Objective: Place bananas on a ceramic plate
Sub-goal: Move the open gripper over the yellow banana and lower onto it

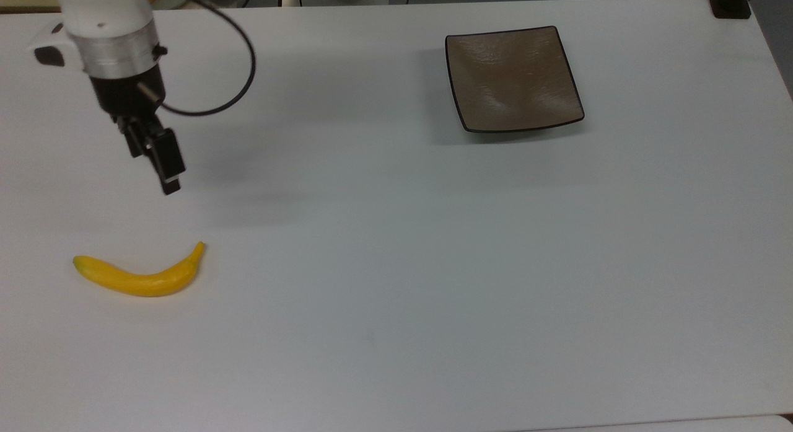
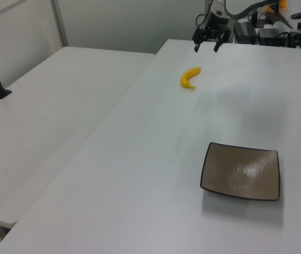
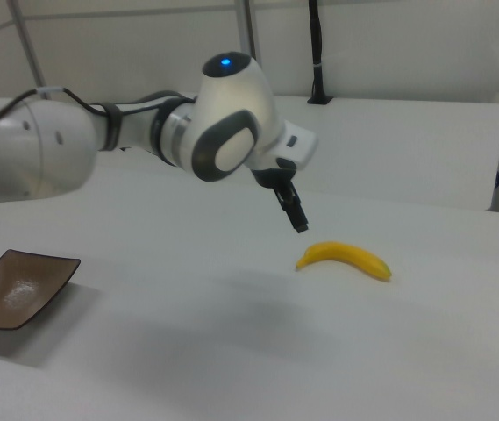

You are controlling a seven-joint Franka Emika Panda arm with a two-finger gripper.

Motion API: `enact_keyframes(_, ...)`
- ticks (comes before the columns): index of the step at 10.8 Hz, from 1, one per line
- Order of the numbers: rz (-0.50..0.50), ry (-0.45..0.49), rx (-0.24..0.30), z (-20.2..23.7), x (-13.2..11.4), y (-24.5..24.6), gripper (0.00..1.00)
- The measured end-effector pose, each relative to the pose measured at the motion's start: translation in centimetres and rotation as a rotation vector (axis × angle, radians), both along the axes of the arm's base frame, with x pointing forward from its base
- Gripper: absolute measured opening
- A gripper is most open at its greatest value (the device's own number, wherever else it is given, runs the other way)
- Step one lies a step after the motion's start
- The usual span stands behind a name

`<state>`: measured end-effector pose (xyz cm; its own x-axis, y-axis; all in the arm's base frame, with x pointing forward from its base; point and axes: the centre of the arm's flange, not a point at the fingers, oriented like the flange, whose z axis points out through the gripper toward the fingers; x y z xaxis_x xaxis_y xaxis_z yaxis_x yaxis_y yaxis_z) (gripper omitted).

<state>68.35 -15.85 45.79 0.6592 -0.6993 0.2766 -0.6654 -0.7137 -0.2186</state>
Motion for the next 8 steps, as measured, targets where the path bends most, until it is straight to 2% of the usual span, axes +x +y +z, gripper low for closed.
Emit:
enact_keyframes(5,-0.237,-0.095,0.051,-5.9,5.0,-4.8,1.00)
enact_keyframes(8,-0.325,-0.157,0.054,-9.5,6.8,-5.5,1.00)
